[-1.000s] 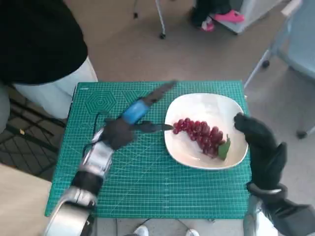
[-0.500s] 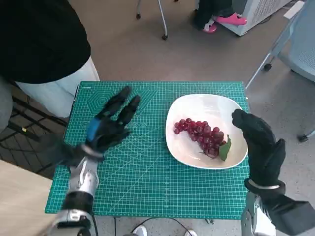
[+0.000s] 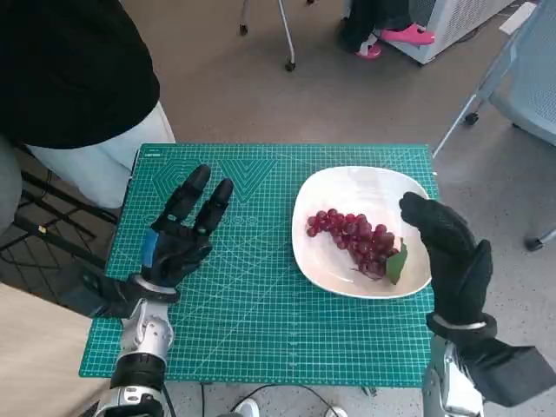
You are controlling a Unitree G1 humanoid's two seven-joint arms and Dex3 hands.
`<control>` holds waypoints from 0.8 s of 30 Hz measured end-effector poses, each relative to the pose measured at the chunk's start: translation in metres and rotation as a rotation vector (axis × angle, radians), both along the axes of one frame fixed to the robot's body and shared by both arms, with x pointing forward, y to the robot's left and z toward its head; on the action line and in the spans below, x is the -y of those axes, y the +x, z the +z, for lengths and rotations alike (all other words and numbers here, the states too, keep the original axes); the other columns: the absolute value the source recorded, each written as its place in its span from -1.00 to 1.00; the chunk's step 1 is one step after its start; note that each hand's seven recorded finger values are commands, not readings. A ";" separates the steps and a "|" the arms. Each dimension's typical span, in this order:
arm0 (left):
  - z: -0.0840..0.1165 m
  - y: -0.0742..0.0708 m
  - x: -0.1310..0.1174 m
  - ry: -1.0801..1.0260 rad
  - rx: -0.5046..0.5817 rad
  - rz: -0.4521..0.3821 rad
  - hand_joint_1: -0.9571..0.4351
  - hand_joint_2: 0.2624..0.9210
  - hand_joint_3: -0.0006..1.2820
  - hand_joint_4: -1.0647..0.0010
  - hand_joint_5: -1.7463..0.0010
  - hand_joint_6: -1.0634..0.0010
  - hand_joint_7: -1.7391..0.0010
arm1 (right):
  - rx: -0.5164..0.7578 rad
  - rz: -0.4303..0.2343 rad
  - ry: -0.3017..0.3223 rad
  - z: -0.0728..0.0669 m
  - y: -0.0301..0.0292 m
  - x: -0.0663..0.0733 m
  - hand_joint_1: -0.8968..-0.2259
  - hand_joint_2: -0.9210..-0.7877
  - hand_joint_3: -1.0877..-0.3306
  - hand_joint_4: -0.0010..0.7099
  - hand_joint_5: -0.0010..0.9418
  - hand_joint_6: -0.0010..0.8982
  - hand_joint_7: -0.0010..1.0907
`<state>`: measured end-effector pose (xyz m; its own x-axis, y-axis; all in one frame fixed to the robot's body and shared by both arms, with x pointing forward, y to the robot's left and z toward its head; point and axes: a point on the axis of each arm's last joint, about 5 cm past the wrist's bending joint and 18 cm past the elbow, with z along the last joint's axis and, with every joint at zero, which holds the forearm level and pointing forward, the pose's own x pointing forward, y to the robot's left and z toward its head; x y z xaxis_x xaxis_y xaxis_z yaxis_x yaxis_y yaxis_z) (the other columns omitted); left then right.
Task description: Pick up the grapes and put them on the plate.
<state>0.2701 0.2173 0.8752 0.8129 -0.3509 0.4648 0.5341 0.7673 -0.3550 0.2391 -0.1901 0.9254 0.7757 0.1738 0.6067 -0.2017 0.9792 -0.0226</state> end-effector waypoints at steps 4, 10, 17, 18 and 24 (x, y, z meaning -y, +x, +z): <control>0.000 -0.001 -0.001 0.000 0.003 0.004 -0.28 0.97 -1.00 0.59 0.98 0.30 0.98 | -0.003 0.005 -0.003 0.000 0.0004 0.000 -0.16 -1.00 -0.45 0.59 -1.00 -0.47 -0.19; 0.001 -0.001 -0.001 0.002 0.009 0.006 -0.29 0.99 -1.00 0.57 0.99 0.29 0.99 | -0.005 0.012 -0.008 0.001 0.0008 0.000 -0.15 -1.00 -0.45 0.59 -1.00 -0.48 -0.18; 0.002 -0.002 -0.001 0.010 0.015 0.006 -0.28 1.00 -0.99 0.58 1.00 0.29 0.99 | -0.005 0.018 -0.006 0.001 0.0010 0.001 -0.15 -1.00 -0.45 0.59 -1.00 -0.49 -0.17; 0.002 -0.002 -0.001 0.011 0.016 0.007 -0.28 1.00 -0.99 0.59 1.00 0.29 0.99 | -0.005 0.019 -0.005 0.001 0.0010 0.001 -0.15 -1.00 -0.45 0.59 -1.00 -0.49 -0.17; 0.002 -0.003 -0.001 0.013 0.018 0.007 -0.30 1.00 -0.98 0.60 1.00 0.28 0.99 | -0.005 0.020 -0.009 0.001 0.0010 0.002 -0.15 -1.00 -0.45 0.59 -1.00 -0.50 -0.16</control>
